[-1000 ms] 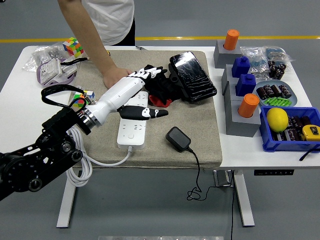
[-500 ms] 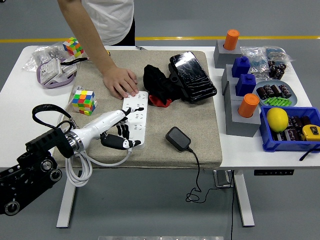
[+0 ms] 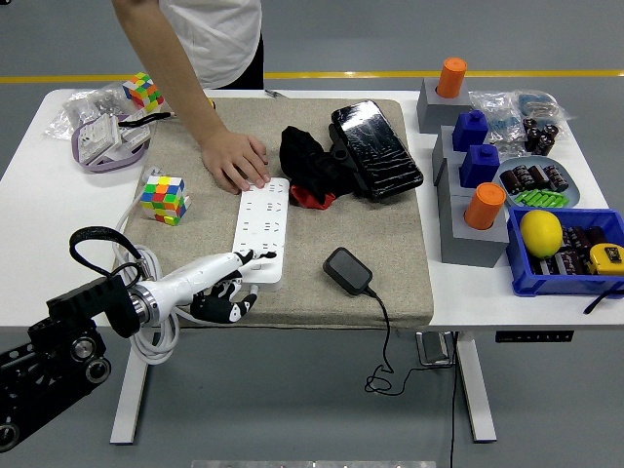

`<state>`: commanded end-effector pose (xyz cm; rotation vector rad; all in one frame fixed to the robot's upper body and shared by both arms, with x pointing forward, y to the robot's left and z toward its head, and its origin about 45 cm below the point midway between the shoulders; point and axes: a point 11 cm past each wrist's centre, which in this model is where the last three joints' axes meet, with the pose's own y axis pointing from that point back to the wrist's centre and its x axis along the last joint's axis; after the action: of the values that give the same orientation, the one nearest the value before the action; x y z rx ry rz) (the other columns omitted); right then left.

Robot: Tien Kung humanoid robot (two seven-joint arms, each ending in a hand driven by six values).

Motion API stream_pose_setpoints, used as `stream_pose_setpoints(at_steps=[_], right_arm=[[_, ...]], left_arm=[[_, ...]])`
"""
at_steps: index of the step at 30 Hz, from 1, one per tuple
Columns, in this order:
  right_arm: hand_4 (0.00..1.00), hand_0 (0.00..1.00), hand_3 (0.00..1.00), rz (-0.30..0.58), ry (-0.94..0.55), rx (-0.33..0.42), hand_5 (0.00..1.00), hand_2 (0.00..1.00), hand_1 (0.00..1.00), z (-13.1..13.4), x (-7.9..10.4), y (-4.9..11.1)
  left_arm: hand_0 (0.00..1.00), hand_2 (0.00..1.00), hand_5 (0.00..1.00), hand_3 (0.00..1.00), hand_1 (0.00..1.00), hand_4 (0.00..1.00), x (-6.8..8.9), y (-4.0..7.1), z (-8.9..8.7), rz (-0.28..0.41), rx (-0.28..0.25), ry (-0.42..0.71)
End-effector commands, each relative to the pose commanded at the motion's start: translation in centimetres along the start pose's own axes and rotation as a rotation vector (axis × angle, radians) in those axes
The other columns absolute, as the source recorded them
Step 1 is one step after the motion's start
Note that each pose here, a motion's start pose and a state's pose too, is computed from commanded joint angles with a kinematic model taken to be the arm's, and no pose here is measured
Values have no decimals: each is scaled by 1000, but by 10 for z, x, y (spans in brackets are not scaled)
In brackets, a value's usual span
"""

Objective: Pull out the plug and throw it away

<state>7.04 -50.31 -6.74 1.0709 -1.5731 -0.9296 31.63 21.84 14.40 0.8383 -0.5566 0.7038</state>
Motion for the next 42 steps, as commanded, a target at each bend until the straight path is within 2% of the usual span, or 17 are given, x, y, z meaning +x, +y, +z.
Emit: stream_pose_setpoints(at_steps=[5,12,19,31,39,42], right_arm=[[991,630,633,-1,3,3,559,689,667,-1,-1,0],[991,630,632,0,3,6,559,689,667,-3,0,0],[991,630,633,0,5,-1,558,688,666,0,1,0],[991,630,632,0,4,0,559,689,667,1,0,0],[992,630,631,-1,-2,2,560,689,667,0,-1,0],[992,630,631,-2,-2,0,560,689,667,1,-1,0]], left_arm=[[53,112,2,968,42,471,-5,-1,-8,-17,25,16],[52,112,2,968,43,475,-2,-2,-15,-11,50,2],[51,112,2,969,43,472,2,0,-15,3,45,5],[50,111,2,964,43,470,-3,3,-29,-22,99,-5],[50,111,2,953,43,470,-11,3,-32,-50,114,-8],[50,111,2,953,43,470,-10,4,-29,-45,101,-4]])
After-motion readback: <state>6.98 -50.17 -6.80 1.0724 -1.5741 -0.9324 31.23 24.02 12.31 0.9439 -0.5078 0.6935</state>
